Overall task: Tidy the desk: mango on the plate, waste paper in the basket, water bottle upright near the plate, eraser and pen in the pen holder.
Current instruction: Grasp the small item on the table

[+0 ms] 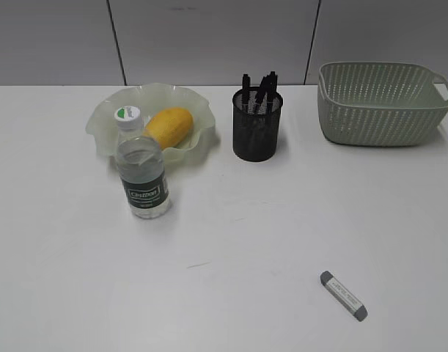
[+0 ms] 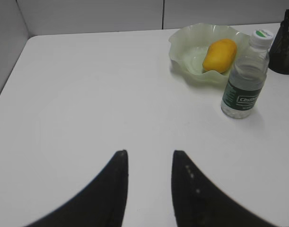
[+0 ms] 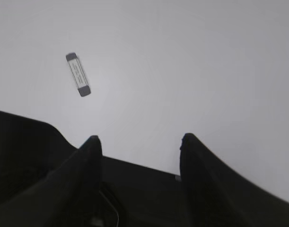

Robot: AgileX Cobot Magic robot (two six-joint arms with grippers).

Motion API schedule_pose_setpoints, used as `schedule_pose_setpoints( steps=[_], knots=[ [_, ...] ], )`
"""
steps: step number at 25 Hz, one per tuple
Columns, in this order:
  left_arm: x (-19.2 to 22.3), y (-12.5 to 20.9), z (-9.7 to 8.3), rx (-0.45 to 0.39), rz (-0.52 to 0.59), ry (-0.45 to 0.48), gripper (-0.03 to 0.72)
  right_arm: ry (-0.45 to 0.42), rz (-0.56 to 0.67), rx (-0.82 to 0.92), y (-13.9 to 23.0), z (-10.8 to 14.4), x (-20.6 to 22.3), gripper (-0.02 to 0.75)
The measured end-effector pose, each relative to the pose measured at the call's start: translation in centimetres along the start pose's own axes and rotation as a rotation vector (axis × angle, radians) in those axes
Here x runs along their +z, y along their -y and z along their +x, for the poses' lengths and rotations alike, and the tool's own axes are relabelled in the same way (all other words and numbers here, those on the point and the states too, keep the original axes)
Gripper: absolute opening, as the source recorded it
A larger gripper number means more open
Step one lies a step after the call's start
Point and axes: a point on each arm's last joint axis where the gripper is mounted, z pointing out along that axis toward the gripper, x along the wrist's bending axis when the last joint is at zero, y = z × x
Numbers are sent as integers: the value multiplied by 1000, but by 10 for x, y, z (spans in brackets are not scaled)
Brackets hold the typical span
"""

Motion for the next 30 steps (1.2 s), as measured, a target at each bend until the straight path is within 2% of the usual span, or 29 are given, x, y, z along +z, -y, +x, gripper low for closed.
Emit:
schedule_pose_setpoints(
  steps=[4,7,11,17,21,25,30],
  knots=[
    [0,0,0,0,0,1,236,-3,-226,5,30,-5,-34,425],
    [0,0,0,0,0,1,235,8,-330,-37,47,-8,-42,425],
    [0,0,0,-1,-1,2,235,1,-400,-66,53,-7,-39,425],
    [2,-1,-2,18,16,14,235,-3,-412,-71,52,-6,-36,425],
    [16,-19,-17,129,44,136,237,-4,-412,-71,52,-6,-36,424],
    [53,-46,-40,108,95,298,237,-3,-413,-72,52,-6,-36,424],
    [107,-64,-72,175,204,545,237,-4,-414,-72,52,-6,-36,424]
  ],
)
